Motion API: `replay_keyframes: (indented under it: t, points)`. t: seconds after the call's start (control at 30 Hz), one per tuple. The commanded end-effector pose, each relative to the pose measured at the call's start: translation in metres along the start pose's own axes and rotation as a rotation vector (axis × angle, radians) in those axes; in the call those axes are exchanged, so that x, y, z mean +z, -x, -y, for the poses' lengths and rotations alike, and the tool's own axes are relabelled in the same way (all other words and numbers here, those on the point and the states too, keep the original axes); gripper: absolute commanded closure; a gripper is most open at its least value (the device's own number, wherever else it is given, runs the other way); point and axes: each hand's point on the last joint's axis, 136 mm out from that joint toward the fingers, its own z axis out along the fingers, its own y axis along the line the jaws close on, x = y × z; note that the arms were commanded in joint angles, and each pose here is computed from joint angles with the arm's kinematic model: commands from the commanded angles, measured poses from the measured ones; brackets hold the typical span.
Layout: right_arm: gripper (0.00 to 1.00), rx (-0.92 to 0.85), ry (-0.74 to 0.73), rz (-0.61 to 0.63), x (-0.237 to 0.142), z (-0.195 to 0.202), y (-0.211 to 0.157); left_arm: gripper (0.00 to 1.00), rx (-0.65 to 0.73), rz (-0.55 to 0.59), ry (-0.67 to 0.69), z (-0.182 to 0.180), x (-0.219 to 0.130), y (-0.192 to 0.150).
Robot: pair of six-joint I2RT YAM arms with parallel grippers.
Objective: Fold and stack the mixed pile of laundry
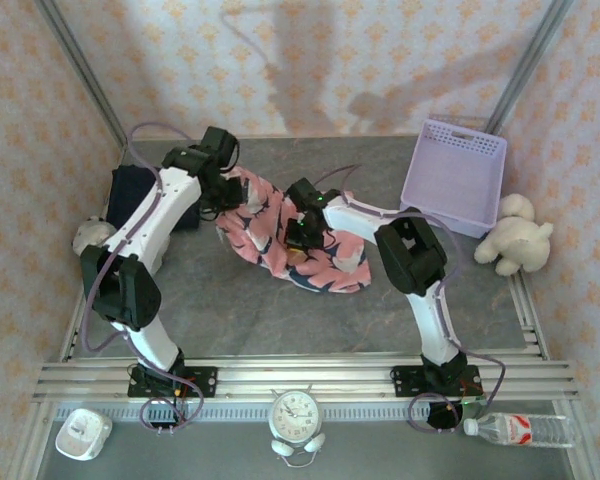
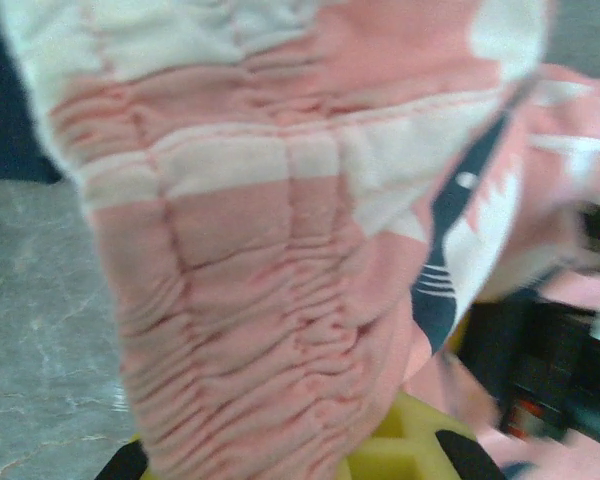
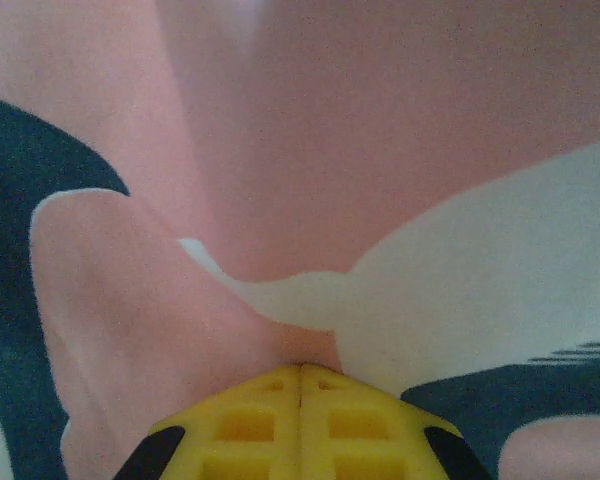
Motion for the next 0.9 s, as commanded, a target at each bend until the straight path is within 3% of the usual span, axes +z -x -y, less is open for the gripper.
replay_keyframes:
  t: [0.0,0.13,0.27,0.37,0.5,0.67,0.87]
  points:
    - [0.99,-0.01,0.075,-0.048,0.011,-0.024,-0.007,1.0,0.065,-0.039,0.071,0.01,-0.001,-0.008]
    - [0.95,0.002,0.084,0.022,-0.024,-0.024,0.006,1.0,0.072,-0.038,0.161,0.01,0.005,-0.004]
    - [0.82,0.051,0.077,0.115,-0.079,0.003,0.015,1.0,0.097,-0.024,0.201,0.014,0.003,0.001]
    - [0.75,0.096,0.019,0.164,-0.11,0.043,0.01,1.0,0.142,-0.028,0.242,0.02,0.006,0.003]
    - [0.66,0.188,-0.099,0.173,-0.12,0.113,-0.005,1.0,0.212,-0.035,0.279,0.036,0.009,0.0]
    - [0.69,0.291,-0.164,0.138,-0.101,0.17,-0.025,1.0,0.275,-0.051,0.28,0.064,0.014,-0.01]
    - [0.86,0.34,-0.133,0.091,-0.071,0.178,-0.032,1.0,0.302,-0.063,0.215,0.11,0.024,-0.026]
